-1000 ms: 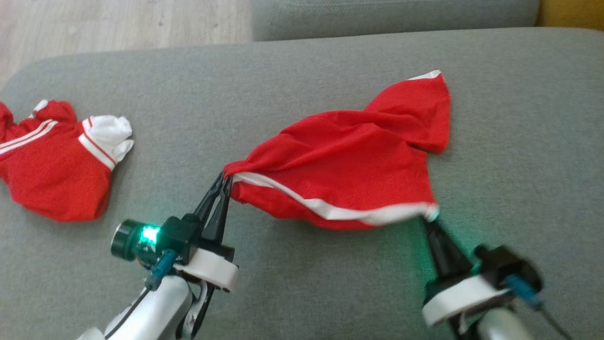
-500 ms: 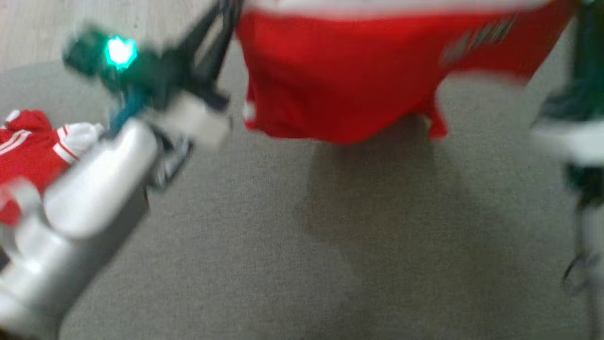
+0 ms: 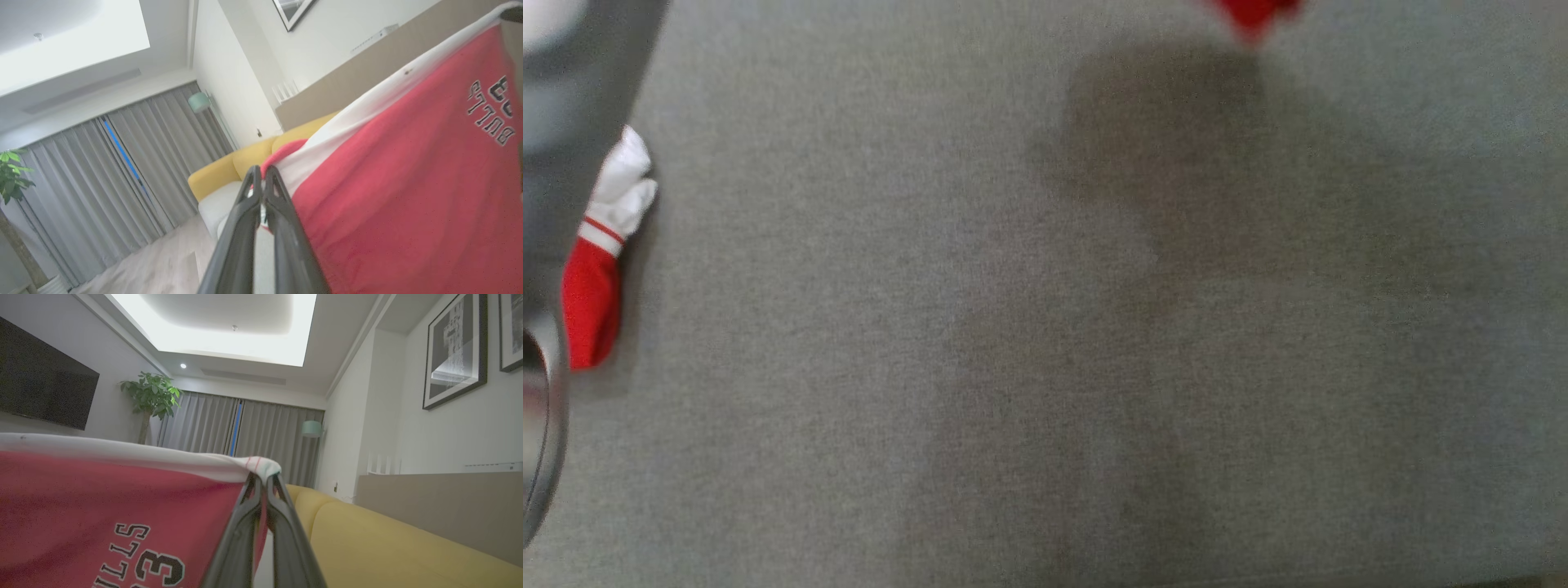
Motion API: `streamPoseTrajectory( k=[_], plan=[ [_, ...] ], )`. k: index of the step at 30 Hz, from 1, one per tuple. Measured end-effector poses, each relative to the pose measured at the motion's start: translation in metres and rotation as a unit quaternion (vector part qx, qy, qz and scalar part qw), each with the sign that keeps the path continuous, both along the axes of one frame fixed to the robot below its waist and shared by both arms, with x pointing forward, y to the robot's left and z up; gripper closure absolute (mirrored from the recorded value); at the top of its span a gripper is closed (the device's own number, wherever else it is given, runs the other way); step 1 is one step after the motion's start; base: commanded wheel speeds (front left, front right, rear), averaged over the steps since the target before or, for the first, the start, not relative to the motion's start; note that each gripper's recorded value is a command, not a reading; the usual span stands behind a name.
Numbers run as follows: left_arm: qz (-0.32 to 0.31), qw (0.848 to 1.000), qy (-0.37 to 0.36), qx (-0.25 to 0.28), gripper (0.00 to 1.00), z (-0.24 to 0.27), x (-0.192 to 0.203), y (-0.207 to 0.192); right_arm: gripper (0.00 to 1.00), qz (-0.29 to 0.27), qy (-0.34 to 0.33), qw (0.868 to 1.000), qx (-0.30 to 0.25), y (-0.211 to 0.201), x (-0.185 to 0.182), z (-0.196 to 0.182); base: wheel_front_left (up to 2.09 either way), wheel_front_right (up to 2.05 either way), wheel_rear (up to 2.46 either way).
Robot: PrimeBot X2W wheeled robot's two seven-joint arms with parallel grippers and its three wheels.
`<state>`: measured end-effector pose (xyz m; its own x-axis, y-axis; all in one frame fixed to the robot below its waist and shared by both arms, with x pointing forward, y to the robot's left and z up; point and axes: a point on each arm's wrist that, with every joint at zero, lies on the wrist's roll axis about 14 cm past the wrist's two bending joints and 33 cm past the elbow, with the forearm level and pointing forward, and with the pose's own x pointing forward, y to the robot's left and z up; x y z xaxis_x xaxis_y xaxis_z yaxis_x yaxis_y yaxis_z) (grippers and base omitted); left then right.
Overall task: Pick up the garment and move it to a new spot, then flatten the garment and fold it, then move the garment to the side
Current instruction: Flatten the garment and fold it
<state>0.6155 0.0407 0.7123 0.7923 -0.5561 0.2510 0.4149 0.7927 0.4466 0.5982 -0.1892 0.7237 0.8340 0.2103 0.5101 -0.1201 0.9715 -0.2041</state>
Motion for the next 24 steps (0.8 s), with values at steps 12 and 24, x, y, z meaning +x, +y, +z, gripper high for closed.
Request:
streamPoseTrajectory(
  k=[12,24],
  plan=[
    [-0.004,0.997,0.069,-0.025,1.00,-0.089,0.006,-0.001,1.00,0.003,0.049,0.999,0.011,-0.003,0.015,-0.053,0.00,0.00,0.00],
    [-0.016,0.949,0.312,-0.036,1.00,-0.278,-0.135,-0.015,1.00,0.009,0.265,0.962,0.062,-0.011,-0.111,-0.220,0.00,0.00,0.00]
  ],
)
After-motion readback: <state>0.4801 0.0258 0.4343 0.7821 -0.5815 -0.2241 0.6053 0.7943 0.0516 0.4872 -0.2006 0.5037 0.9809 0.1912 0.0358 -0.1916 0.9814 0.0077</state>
